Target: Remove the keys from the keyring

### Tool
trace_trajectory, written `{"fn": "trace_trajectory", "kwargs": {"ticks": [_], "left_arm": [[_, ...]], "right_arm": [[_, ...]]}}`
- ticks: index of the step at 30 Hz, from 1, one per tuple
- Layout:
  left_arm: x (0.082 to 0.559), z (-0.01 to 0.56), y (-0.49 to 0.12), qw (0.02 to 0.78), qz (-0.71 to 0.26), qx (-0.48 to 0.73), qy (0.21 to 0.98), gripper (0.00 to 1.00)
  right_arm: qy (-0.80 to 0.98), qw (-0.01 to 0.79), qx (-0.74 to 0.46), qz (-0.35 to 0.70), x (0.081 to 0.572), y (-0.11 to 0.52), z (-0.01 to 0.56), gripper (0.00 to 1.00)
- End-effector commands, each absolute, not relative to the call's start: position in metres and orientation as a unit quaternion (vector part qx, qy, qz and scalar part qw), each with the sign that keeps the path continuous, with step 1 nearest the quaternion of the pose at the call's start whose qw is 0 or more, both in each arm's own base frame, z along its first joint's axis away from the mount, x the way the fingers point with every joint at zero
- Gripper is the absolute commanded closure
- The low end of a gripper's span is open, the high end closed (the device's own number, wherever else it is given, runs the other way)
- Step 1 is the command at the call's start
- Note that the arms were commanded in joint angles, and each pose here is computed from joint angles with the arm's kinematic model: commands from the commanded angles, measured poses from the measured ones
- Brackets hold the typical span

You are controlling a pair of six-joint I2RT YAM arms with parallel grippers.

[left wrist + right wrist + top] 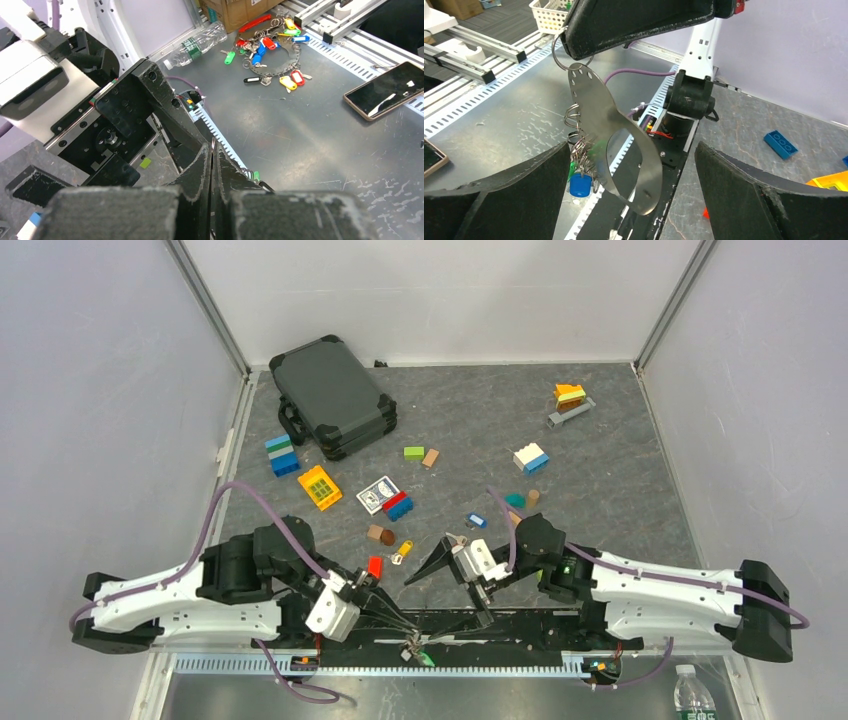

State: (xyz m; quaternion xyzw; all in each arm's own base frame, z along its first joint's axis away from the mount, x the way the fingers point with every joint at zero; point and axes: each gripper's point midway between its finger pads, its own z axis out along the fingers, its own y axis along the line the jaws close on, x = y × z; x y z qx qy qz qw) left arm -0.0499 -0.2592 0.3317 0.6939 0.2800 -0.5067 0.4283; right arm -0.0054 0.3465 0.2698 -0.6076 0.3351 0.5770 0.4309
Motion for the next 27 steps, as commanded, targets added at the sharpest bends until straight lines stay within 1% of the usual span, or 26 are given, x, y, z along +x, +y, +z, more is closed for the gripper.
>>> {"fn": "trace_trajectory", "kwargs": {"ticks": [1, 3, 5, 6, 8, 10, 11, 12, 13, 14, 16, 18, 19, 21, 23, 26, 27], "left_arm": [[-0.056, 0.355, -0.258, 0.447, -0.511, 0.696, 0.233, 0.98], [-0.055, 0.354, -0.258, 0.448, -0.507, 0.697, 0.235, 0.98], [-0.052, 0.353, -0.259, 0.452, -0.502, 0.698, 0.238, 0.98], [-0.051, 0.353, -0.259, 0.454, -0.499, 0.697, 0.241, 0.98], [-0.048, 0.352, -0.259, 0.461, -0.492, 0.697, 0.245, 0.98], [-0.043, 0.352, -0.258, 0.469, -0.484, 0.694, 0.252, 0.98], [-0.041, 0.352, -0.257, 0.475, -0.479, 0.692, 0.257, 0.98], [-0.038, 0.351, -0.256, 0.480, -0.472, 0.691, 0.263, 0.98], [-0.035, 0.352, -0.254, 0.487, -0.466, 0.689, 0.267, 0.98], [-0.030, 0.352, -0.252, 0.496, -0.459, 0.685, 0.274, 0.98], [-0.023, 0.353, -0.248, 0.513, -0.447, 0.675, 0.285, 0.97], [-0.014, 0.355, -0.243, 0.532, -0.433, 0.662, 0.301, 0.95], [-0.009, 0.357, -0.240, 0.545, -0.426, 0.654, 0.307, 0.92], [0.000, 0.358, -0.235, 0.565, -0.414, 0.636, 0.323, 0.77], [0.008, 0.359, -0.231, 0.584, -0.409, 0.615, 0.336, 0.60], [0.024, 0.359, -0.226, 0.617, -0.398, 0.573, 0.364, 0.45], [0.029, 0.359, -0.224, 0.626, -0.398, 0.557, 0.373, 0.36]], "right_arm": [[0.281, 0.440, -0.601, 0.605, -0.016, 0.349, 0.305, 0.02], [0.275, 0.438, -0.602, 0.608, -0.017, 0.349, 0.306, 0.06], [0.273, 0.432, -0.606, 0.610, -0.019, 0.349, 0.304, 0.17], [0.276, 0.429, -0.607, 0.610, -0.020, 0.348, 0.302, 0.27], [0.283, 0.427, -0.607, 0.608, -0.019, 0.347, 0.299, 0.52], [0.302, 0.428, -0.606, 0.598, -0.015, 0.345, 0.292, 0.78], [0.309, 0.432, -0.607, 0.591, -0.013, 0.345, 0.290, 0.87], [0.319, 0.436, -0.608, 0.583, -0.010, 0.343, 0.287, 0.94], [0.328, 0.439, -0.608, 0.574, -0.007, 0.342, 0.285, 0.98], [0.337, 0.446, -0.608, 0.564, -0.003, 0.341, 0.283, 1.00], [0.363, 0.463, -0.603, 0.539, 0.009, 0.338, 0.281, 1.00], [0.389, 0.478, -0.599, 0.511, 0.020, 0.333, 0.280, 1.00], [0.402, 0.488, -0.595, 0.496, 0.027, 0.332, 0.282, 1.00], [0.432, 0.500, -0.592, 0.462, 0.040, 0.327, 0.284, 1.00], [0.483, 0.494, -0.590, 0.418, 0.057, 0.319, 0.280, 1.00], [0.565, 0.499, -0.565, 0.336, 0.090, 0.306, 0.283, 1.00], [0.604, 0.493, -0.552, 0.294, 0.104, 0.297, 0.278, 1.00]]}}
